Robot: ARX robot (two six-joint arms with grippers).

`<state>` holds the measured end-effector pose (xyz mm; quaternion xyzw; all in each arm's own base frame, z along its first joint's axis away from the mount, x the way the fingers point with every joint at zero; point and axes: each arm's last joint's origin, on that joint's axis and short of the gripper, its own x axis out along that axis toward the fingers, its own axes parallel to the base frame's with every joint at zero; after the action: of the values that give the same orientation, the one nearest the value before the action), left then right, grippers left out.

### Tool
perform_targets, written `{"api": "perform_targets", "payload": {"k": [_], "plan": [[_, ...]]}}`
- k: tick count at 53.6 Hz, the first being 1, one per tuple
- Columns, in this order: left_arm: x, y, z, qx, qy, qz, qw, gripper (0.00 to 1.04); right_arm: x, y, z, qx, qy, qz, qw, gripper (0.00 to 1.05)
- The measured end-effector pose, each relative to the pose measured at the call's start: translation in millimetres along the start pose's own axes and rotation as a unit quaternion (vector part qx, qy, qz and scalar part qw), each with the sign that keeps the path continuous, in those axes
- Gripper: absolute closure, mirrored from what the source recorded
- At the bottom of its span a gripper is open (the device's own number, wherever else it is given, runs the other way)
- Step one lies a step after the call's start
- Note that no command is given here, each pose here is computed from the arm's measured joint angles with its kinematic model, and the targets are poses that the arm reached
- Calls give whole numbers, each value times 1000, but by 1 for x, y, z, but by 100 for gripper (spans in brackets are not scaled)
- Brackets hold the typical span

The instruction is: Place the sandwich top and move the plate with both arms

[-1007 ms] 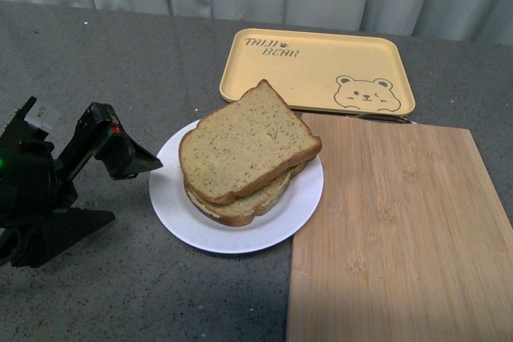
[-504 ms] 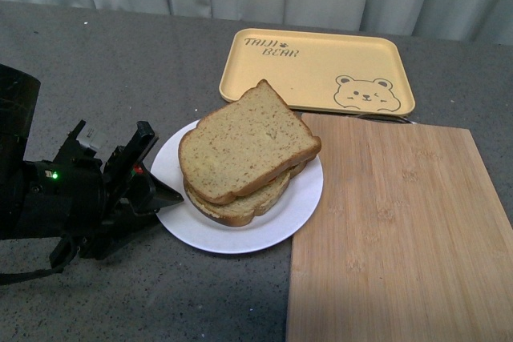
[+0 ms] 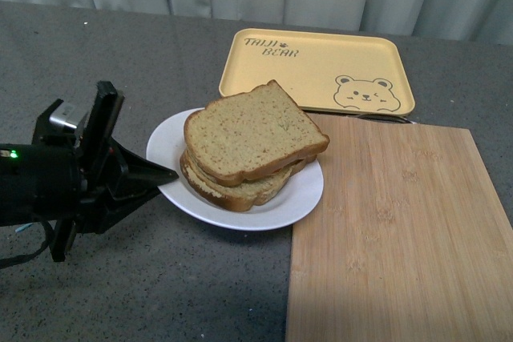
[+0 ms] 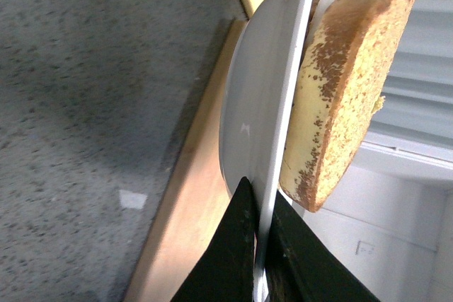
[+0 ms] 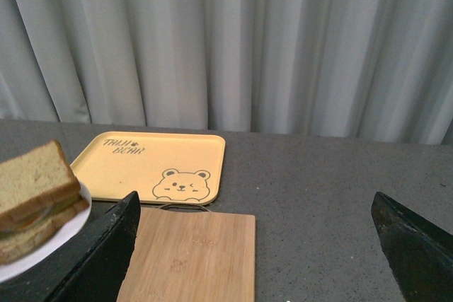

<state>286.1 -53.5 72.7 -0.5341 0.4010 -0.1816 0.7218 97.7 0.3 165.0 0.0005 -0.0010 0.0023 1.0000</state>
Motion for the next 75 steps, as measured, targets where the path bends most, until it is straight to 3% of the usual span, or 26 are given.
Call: {"api": "perform_targets", "payload": {"k": [13,41,75], "plan": [[23,-16,11,-17,-24,-5,1000,101,0,0,0,0,0,0,1000,9],[176,-53,36,-19,19,6,1000,101,0,0,0,0,0,0,1000,9],[226,-37,52,-51,-2,-16,999,101,0,0,0,0,0,0,1000,9]]}}
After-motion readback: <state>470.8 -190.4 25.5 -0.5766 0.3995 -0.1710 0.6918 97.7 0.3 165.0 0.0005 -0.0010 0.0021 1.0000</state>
